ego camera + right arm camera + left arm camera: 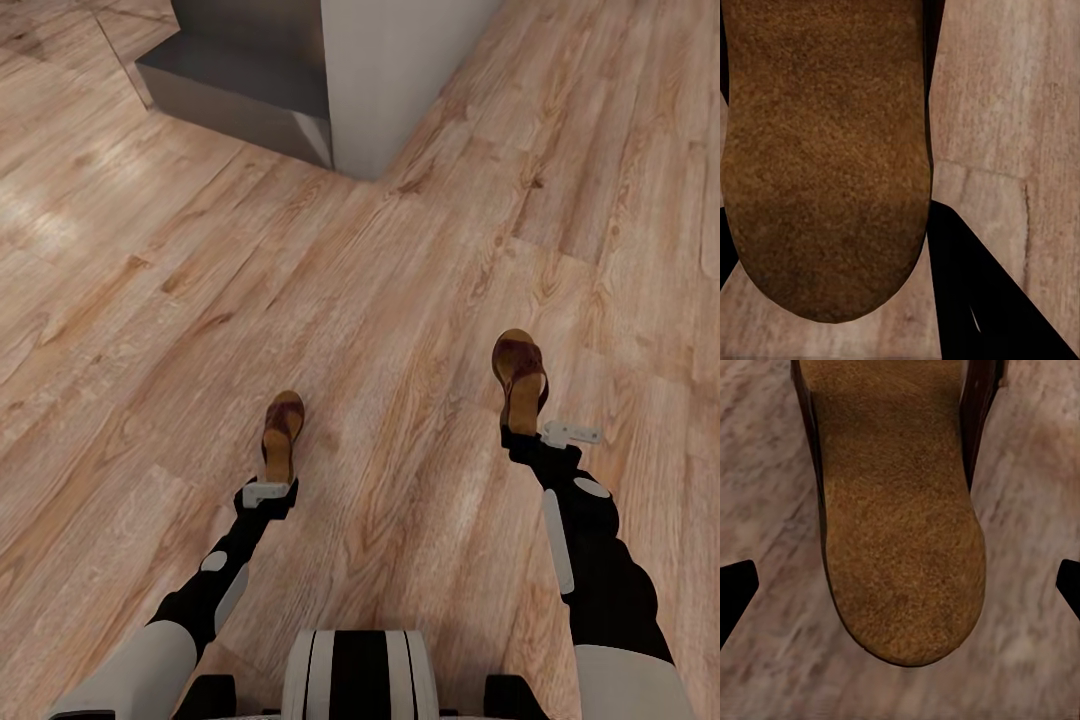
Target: Pick up the two gym shoes and the two sandals from the corridor floor and place them onto the hallstand (shoe rack) in the corridor, making sure they are on the rack and not on the floor. Arrange them so the two gym shoes are next to each other and the two sandals are next to each other.
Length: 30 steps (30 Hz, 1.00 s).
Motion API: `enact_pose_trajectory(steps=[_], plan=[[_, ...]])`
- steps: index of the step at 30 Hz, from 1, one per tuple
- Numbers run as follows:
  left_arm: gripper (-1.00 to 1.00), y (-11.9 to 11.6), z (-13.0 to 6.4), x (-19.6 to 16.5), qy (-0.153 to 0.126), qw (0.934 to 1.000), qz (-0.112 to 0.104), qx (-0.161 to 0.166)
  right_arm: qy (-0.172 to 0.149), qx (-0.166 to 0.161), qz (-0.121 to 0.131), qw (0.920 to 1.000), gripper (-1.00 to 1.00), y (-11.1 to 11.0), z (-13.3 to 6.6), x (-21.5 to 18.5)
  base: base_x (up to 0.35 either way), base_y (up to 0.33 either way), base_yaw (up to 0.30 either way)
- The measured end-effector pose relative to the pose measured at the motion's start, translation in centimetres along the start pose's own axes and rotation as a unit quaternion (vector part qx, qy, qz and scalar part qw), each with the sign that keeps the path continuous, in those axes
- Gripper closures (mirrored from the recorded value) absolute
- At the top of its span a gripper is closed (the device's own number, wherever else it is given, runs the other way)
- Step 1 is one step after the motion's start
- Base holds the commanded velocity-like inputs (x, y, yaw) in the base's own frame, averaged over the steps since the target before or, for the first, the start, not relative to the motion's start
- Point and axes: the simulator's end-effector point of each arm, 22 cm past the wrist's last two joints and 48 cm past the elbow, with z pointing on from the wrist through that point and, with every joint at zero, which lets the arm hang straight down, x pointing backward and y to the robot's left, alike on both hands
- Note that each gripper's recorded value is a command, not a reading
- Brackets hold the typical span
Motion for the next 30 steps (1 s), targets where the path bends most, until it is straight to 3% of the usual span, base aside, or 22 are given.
enact_pose_trajectory(steps=[17, 30], plan=[[-1.00, 0.1, 0.2, 1.6, 0.012, 0.9999, -0.001, -0.001, 0.012, 0.003, -0.003, 0.9999, 1.00, -0.1, 0.7, 1.5, 0.003, 0.000, 0.000], [-1.00, 0.1, 0.2, 1.6, 0.012, 0.9999, -0.001, 0.000, 0.012, 0.003, -0.003, 0.9999, 1.00, -0.1, 0.7, 1.5, 0.178, 0.000, 0.000]])
